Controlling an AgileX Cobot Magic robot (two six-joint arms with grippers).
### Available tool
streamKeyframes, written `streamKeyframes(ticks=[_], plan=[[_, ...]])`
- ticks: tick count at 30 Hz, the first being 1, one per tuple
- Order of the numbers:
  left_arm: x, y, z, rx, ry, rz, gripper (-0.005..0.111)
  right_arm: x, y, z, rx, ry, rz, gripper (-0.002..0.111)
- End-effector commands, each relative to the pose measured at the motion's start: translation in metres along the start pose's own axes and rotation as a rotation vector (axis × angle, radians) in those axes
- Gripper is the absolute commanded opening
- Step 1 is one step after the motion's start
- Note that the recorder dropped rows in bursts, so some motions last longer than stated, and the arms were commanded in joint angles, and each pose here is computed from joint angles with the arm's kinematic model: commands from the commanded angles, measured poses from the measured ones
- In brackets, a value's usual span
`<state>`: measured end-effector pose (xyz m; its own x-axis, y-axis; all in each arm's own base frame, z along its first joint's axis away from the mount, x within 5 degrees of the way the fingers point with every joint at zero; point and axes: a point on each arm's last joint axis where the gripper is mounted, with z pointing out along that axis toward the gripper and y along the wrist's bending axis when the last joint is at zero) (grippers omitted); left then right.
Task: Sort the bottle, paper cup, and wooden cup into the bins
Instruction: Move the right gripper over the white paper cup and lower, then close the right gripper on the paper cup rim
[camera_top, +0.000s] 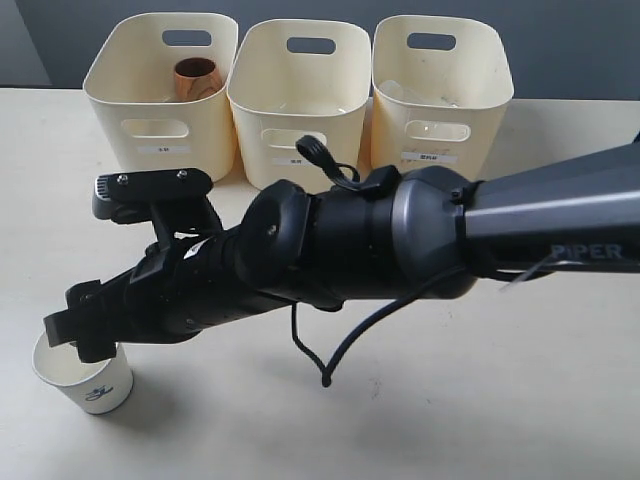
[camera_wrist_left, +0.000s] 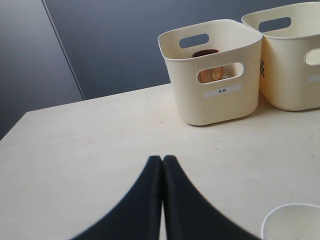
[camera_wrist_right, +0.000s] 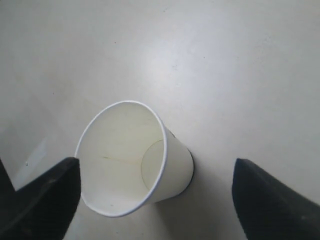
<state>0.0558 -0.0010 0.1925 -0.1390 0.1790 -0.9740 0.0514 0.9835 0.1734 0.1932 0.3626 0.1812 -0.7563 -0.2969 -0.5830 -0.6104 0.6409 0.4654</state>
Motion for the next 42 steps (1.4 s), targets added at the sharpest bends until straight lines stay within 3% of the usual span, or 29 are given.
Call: streamKeyframes(ticks=[1,24,42], plan=[[0.000,0.000,0.000,0.000,-0.008,0.005,0.000,-0.003,0.001,-0.001,0.001,-0.018,0.004,0.078],[0.000,0.000,0.000,0.000,-0.010,0.005,0.000,0.009,-0.012,0.021,0.046,0.012,0.051,0.078],[0.000,0.000,0.000,0.000,-0.010,0.005,0.000,0.016,0.003,0.023,0.042,-0.013,0.033,0.078]])
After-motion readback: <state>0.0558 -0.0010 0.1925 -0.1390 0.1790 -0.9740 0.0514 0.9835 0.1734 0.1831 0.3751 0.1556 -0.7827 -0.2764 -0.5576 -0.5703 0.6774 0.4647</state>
